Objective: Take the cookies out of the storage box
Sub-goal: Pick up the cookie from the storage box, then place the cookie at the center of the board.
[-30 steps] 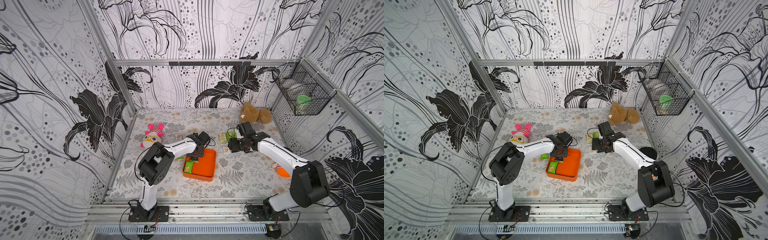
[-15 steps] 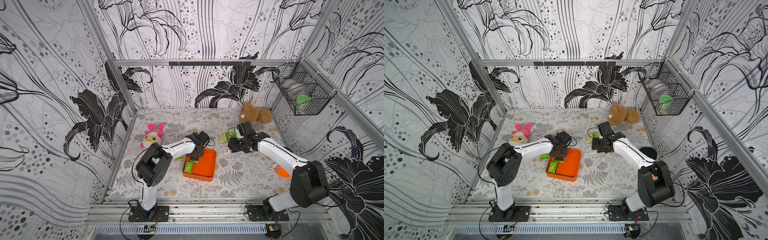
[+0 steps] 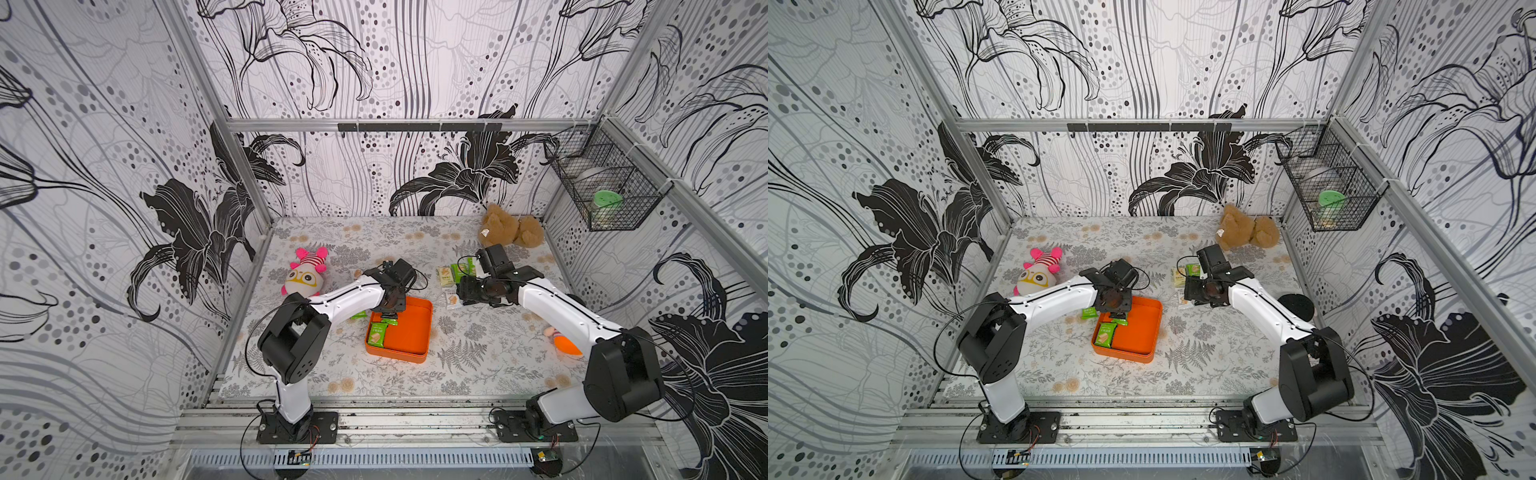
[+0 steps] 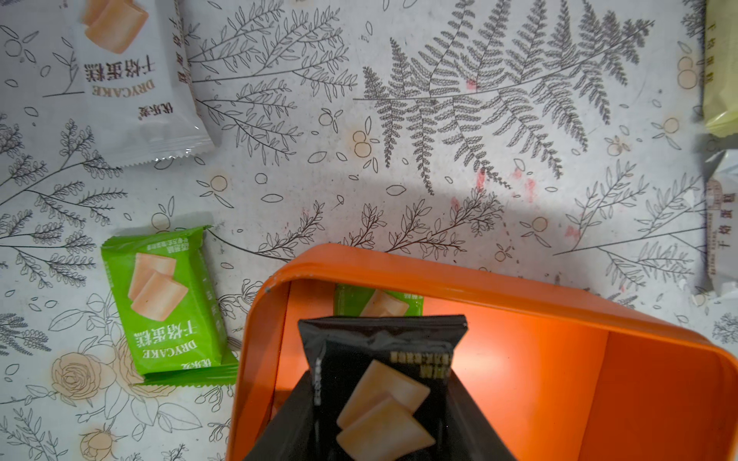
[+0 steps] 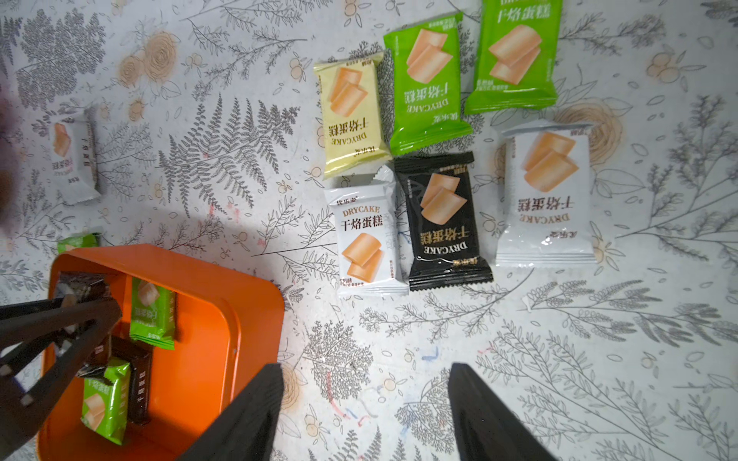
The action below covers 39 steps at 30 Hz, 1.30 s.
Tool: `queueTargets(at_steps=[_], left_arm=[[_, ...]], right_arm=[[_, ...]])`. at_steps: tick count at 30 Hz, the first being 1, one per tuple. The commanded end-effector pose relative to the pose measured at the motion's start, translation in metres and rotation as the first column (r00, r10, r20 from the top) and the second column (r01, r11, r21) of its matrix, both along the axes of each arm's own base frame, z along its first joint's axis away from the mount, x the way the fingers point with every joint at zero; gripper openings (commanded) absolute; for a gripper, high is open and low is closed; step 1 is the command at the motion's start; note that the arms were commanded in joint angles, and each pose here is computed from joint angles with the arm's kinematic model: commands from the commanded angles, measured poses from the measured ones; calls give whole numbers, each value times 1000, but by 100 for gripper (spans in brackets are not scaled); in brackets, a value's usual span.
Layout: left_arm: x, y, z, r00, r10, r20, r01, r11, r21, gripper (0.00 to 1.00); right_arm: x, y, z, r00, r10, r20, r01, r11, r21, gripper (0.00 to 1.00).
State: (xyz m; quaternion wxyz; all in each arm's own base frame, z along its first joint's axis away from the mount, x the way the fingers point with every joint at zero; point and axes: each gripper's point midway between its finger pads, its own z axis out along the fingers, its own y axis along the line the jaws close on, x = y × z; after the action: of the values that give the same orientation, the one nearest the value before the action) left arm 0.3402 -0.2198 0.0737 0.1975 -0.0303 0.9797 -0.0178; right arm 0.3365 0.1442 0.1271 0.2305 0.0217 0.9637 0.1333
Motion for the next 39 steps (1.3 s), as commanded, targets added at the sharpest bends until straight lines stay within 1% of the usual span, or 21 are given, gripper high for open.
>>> queueTargets(at_steps=[1,6,9,13,19,25,30,35,39], left_arm=[[7,12,28,999,19,51,-18,1000,-13,44],[21,41,47,995,59,80,-60,998,-2,44],[33,71,51,990,102,92,-104,995,14,45],[54,110,47,984,156,91,-160,987,30,44],[87,149,28,974,209,89,-215,974,63,45],[114,170,0,970,233,63,-238,967,90,44],[126,181,-21,969,243,41,-246,963,109,44],[128,191,-37,966,257,23,-258,960,112,44],[122,195,-48,964,266,6,-265,959,102,45]], right_arm=[[-5,-1,0,1000,-15,-16,15,1000,25,71],[1,10,1,1000,-5,-14,6,997,74,71],[6,14,4,1000,-6,-4,7,996,93,71],[13,17,6,1000,-6,6,6,995,99,71],[19,17,1,1000,-11,-11,12,996,84,70],[22,14,1,1000,-11,-22,12,999,46,71],[23,10,-1,999,-16,-28,17,1000,17,71],[21,9,-6,999,-20,-42,20,1000,13,71],[21,8,-9,999,-19,-51,19,1000,6,71]])
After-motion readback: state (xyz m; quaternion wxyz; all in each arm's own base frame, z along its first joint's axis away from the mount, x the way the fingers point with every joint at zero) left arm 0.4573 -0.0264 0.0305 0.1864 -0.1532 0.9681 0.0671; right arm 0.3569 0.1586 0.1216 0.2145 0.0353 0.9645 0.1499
